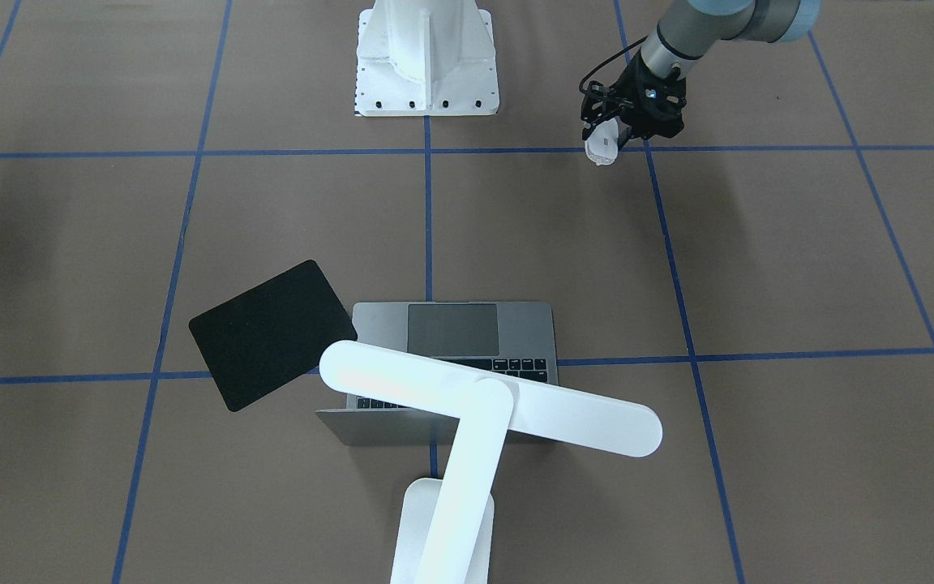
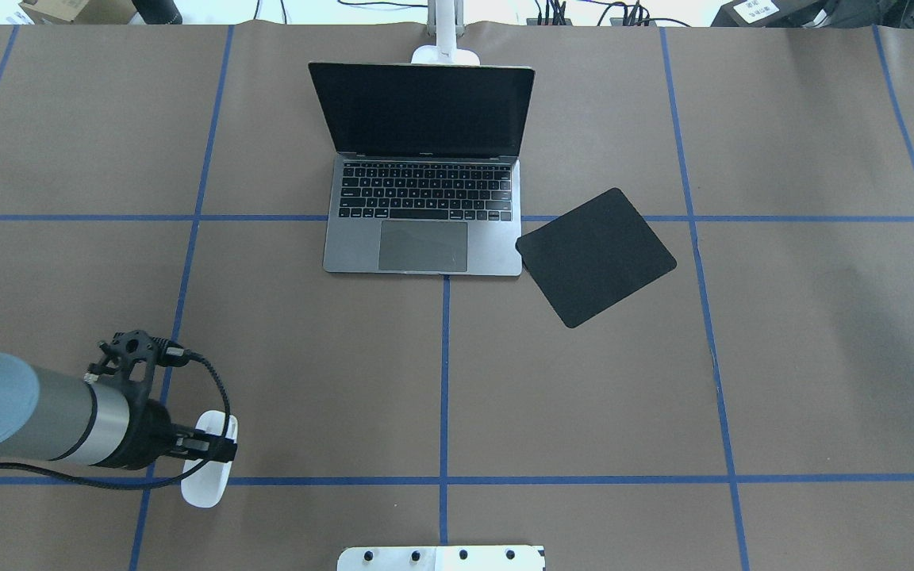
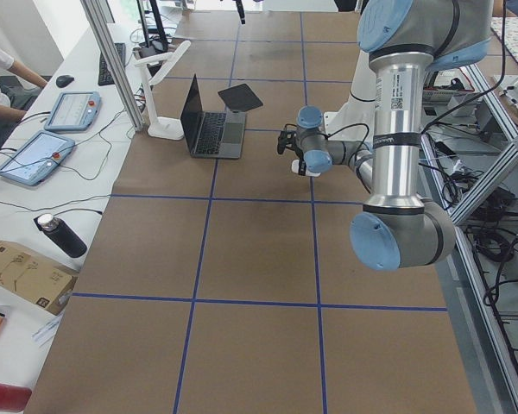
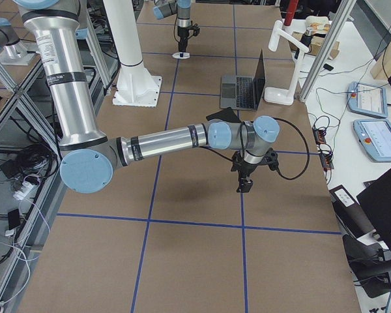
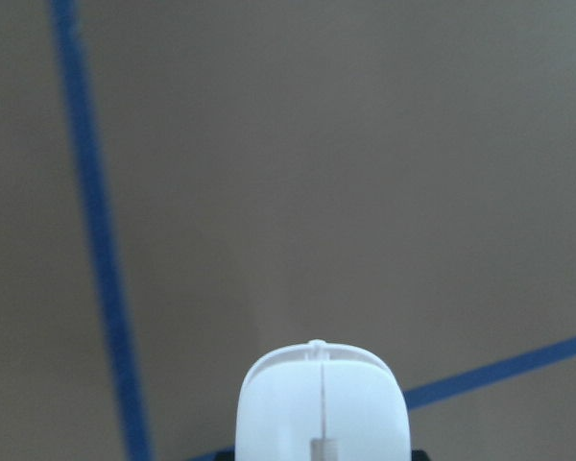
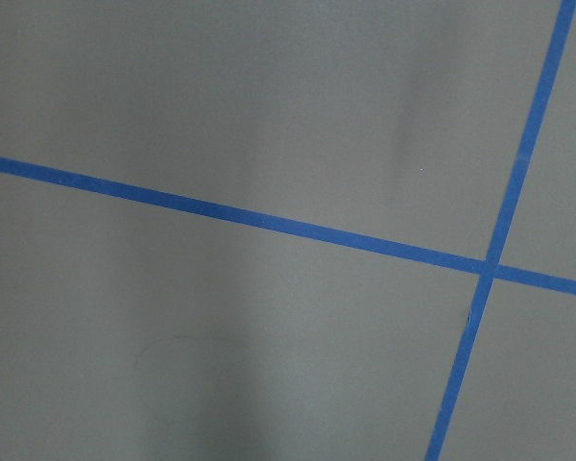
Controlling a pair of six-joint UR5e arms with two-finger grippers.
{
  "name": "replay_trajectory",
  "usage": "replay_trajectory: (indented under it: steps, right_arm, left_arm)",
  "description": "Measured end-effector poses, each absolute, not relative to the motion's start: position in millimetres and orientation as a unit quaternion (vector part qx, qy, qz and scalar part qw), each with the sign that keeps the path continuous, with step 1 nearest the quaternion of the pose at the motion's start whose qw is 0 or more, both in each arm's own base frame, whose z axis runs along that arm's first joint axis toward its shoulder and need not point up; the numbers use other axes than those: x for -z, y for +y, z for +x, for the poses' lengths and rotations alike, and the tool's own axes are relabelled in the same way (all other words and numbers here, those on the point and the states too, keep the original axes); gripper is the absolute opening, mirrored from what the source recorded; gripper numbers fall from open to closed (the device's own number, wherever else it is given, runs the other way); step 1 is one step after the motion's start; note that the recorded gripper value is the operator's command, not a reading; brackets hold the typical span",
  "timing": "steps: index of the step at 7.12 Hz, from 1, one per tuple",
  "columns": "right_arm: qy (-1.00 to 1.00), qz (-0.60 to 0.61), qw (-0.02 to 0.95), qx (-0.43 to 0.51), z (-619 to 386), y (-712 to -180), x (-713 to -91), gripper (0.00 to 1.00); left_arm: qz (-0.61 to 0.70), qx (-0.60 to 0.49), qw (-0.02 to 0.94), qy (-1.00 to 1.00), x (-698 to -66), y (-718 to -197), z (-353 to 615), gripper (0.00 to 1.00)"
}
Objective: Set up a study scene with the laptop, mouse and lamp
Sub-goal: 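Carry the white mouse with the left gripper toward the black mouse pad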
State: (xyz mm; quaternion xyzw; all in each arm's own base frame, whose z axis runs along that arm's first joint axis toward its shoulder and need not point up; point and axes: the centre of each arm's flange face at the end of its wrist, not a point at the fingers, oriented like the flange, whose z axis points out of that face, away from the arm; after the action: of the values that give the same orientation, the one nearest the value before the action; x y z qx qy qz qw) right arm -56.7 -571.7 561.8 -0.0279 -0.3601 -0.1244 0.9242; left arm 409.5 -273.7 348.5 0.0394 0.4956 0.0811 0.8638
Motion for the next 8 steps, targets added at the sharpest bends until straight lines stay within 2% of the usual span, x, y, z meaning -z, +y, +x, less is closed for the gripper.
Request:
replay_trajectory:
  steps: [3,8]
  right_arm:
    - [-0.360,-0.029,0.923,0.130,-63.2,-573.4,-560.9,0.98]
    - [-0.376,-0.025,0.916,0.140,-80.8,-573.4,-557.4,0.98]
  left_arm:
    - [0.049,-0.059,0.871,0.486,-234.4,-333.5,492.8,0.00]
    - [0.049,0.002,0.891,0.452,-97.7,-437.6,657.7,0.00]
